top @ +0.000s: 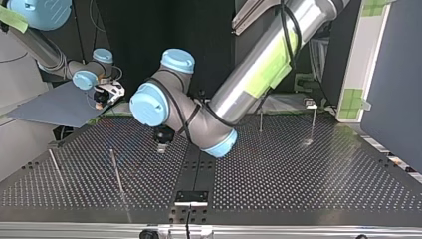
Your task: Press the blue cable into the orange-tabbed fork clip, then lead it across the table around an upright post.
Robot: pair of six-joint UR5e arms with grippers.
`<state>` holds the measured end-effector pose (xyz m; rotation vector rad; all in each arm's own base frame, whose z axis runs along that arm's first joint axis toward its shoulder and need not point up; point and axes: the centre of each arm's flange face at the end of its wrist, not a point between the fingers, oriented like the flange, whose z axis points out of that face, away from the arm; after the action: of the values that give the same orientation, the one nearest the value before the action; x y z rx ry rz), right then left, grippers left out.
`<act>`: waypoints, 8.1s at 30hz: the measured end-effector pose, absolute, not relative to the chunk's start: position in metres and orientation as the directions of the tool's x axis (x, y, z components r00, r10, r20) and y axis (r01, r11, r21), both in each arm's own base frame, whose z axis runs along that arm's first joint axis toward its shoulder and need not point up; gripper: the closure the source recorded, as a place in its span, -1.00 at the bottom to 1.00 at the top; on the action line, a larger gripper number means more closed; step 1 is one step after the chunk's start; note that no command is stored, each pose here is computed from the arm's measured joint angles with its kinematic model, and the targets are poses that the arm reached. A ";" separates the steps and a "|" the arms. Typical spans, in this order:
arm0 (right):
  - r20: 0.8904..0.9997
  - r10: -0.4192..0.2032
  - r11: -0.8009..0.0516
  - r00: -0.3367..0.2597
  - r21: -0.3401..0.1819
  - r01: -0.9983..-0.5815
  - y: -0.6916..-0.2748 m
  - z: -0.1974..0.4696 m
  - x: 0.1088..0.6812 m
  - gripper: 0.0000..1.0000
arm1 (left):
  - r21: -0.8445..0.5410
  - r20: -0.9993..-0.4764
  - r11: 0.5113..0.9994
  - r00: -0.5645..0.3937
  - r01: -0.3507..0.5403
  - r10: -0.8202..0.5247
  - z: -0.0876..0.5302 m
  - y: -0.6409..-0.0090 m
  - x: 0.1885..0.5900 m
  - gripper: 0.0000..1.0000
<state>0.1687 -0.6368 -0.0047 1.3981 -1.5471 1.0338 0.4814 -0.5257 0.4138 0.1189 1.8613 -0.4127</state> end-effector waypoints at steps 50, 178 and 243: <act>0.931 -0.355 0.027 -0.080 -0.075 -0.997 -0.635 -0.007 0.176 1.00 | -0.042 -0.976 0.930 -0.213 0.364 0.040 0.445 -0.558 0.445 -1.00; 0.932 -0.354 0.016 -0.073 -0.072 -0.997 -0.634 -0.006 0.181 1.00 | -0.414 -0.910 0.887 -0.090 0.205 -0.405 0.301 -0.385 0.273 -1.00; 0.934 -0.352 0.002 -0.061 -0.064 -0.998 -0.634 -0.005 0.187 1.00 | -0.229 -0.966 0.955 -0.168 0.188 -0.198 0.140 -0.298 0.250 -1.00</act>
<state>0.1871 -0.6337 -0.0047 1.4470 -1.5157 1.0714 0.2504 -0.2984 0.1401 -0.0077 1.7060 -0.3406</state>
